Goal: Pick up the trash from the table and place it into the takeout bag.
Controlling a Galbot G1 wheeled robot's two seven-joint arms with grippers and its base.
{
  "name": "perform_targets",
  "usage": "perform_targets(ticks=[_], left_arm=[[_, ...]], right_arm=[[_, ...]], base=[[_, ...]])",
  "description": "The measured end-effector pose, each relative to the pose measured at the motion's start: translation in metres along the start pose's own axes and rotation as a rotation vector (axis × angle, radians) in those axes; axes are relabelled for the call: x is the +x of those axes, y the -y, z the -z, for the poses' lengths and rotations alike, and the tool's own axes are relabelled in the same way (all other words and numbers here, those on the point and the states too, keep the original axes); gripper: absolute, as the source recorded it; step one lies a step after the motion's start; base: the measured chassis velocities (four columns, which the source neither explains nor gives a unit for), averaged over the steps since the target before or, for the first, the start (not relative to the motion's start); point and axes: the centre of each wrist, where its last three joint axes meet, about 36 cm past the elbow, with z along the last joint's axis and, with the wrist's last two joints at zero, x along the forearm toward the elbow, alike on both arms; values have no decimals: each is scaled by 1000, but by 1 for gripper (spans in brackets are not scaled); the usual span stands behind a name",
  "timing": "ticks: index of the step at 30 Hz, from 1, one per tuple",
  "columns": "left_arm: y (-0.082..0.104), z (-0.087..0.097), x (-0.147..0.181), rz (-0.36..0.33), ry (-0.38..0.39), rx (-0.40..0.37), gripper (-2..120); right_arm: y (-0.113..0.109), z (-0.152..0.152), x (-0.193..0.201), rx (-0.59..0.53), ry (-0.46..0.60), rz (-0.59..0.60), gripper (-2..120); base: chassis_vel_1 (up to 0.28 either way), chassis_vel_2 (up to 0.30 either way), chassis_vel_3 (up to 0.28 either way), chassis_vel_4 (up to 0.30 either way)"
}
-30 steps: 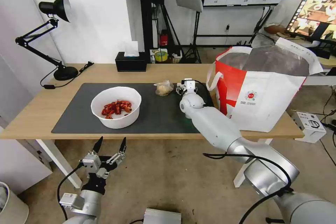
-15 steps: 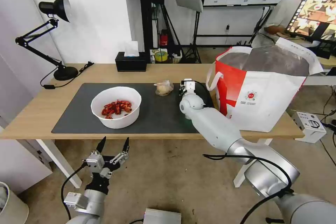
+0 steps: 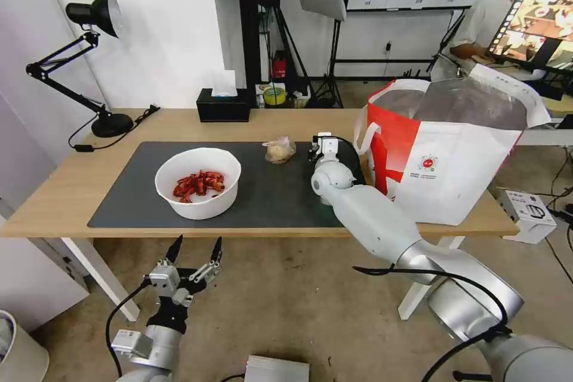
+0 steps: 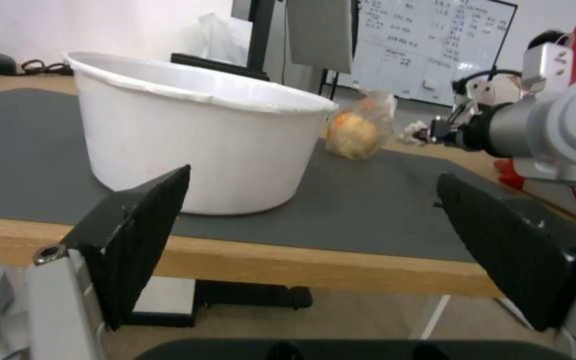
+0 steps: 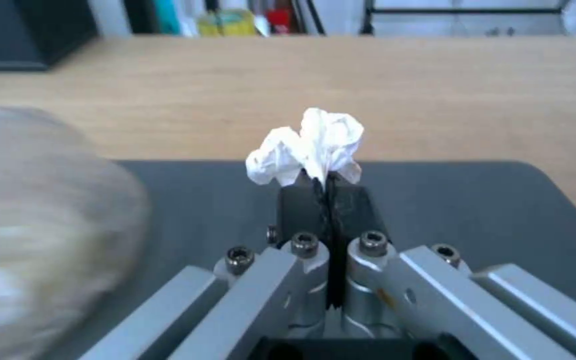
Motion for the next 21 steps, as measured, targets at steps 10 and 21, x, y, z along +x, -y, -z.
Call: perform_targets(ticks=[10, 21], left_arm=[[-4, 3, 2, 10, 3, -6, 100], [-7, 7, 8, 21, 4, -5, 100]], right_arm=[[4, -19, 34, 1, 169, 163, 0], [49, -32, 93, 113, 428, 411, 0]], base=[[0, 0, 0, 0], [0, 0, 0, 0]])
